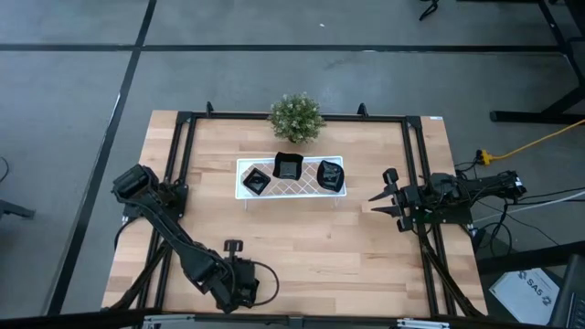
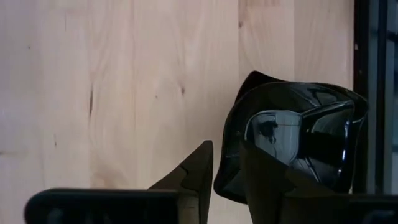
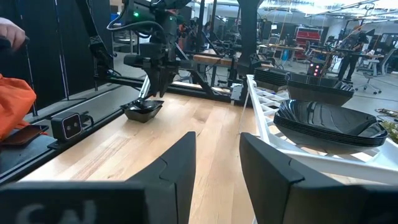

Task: Pick & Place Mini shaped plates
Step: Stack the black leaf-shaped plate on top of the black leaf-shaped plate on the shelf

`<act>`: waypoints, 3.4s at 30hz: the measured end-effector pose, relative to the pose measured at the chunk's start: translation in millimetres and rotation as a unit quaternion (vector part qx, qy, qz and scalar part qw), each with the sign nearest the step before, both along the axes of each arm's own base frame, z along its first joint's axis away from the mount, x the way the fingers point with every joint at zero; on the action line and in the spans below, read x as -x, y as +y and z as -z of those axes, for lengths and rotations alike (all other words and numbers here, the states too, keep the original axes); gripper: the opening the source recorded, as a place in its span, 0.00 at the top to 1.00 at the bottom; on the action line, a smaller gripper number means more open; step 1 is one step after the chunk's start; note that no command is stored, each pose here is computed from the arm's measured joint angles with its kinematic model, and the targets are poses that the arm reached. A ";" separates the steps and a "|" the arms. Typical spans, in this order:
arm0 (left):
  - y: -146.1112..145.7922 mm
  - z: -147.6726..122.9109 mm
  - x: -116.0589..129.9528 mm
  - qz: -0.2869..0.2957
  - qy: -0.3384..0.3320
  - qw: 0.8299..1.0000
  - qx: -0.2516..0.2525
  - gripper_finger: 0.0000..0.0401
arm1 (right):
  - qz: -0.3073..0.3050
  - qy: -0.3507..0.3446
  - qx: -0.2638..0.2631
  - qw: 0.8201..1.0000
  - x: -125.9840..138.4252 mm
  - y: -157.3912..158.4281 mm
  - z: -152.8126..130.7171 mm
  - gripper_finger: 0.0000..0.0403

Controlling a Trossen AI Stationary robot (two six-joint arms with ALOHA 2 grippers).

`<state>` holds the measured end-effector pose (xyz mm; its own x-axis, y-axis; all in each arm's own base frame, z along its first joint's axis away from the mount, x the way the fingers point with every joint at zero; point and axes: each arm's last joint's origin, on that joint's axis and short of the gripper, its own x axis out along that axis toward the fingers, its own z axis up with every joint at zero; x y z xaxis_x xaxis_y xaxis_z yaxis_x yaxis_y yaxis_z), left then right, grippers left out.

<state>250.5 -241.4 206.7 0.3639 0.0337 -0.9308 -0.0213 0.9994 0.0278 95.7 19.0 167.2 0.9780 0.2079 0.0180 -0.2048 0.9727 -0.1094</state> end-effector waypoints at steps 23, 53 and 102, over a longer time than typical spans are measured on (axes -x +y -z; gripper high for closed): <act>-4.5 15.6 -4.0 0.013 0.016 1.000 -0.012 0.82 | 0.000 0.000 0.000 1.000 0.0 0.0 -0.1 0.69; -0.2 29.0 -5.1 0.017 0.018 1.000 0.005 0.99 | 0.000 0.000 0.000 1.000 0.0 0.0 0.1 0.69; 93.4 -96.2 -49.4 -0.035 -0.286 0.952 -0.103 1.00 | 0.000 0.000 0.000 1.000 0.0 0.0 0.1 0.69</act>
